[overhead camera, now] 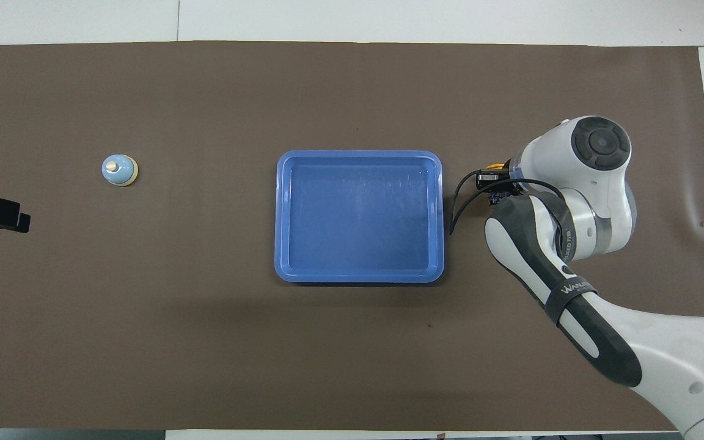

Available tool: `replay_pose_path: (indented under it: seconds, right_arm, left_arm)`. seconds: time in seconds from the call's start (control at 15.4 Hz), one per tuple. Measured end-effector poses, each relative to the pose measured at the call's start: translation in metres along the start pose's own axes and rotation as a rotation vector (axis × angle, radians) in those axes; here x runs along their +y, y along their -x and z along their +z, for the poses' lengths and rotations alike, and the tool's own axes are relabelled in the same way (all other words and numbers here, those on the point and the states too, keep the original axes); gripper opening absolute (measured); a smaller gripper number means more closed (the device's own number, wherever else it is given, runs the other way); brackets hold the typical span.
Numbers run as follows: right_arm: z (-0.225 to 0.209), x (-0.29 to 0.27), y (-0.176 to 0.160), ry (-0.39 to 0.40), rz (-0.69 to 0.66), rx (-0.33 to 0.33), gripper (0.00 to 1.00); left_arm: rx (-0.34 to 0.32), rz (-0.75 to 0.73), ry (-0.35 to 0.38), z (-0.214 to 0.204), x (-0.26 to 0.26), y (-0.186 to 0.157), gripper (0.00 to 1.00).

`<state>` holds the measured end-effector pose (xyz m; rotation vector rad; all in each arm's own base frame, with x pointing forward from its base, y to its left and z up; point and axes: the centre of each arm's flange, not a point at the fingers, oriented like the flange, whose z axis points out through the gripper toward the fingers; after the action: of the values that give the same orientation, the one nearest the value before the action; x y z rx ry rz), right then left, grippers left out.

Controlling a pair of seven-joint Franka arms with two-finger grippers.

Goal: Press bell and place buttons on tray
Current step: 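Carry the yellow button into the blue tray with the right gripper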

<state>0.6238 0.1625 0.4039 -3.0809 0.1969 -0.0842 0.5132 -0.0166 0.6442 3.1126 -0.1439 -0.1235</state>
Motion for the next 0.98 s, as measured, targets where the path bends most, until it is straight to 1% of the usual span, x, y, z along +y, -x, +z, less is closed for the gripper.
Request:
replay_pose_path:
  seconds: [0.13, 0.2, 0.33, 0.46, 0.72, 0.98]
  right_arm:
    - [-0.009, -0.042, 0.013, -0.012, -0.004, 0.009, 0.42]
    - [-0.007, -0.062, 0.023, -0.013, -0.003, 0.004, 0.42]
    - [0.008, -0.099, 0.041, -0.019, 0.012, 0.003, 0.42]
    - [0.035, -0.124, 0.054, -0.029, 0.016, 0.012, 0.42]
    - [0.085, -0.116, 0.061, -0.035, 0.031, 0.028, 0.42]
    - [0.106, -0.106, 0.070, -0.026, 0.036, 0.021, 0.42]
  left_arm:
    - [0.000, 0.001, -0.002, 0.000, 0.000, 0.000, 1.00]
    - [0.003, 0.001, -0.002, -0.001, 0.000, 0.001, 1.00]
    - [0.020, -0.001, -0.002, -0.010, 0.000, 0.007, 1.00]
    - [0.043, -0.001, -0.002, -0.021, -0.001, 0.015, 1.00]
    - [0.055, 0.000, -0.002, -0.026, -0.001, 0.020, 1.00]
    - [0.054, 0.000, -0.002, -0.026, -0.001, 0.020, 1.00]
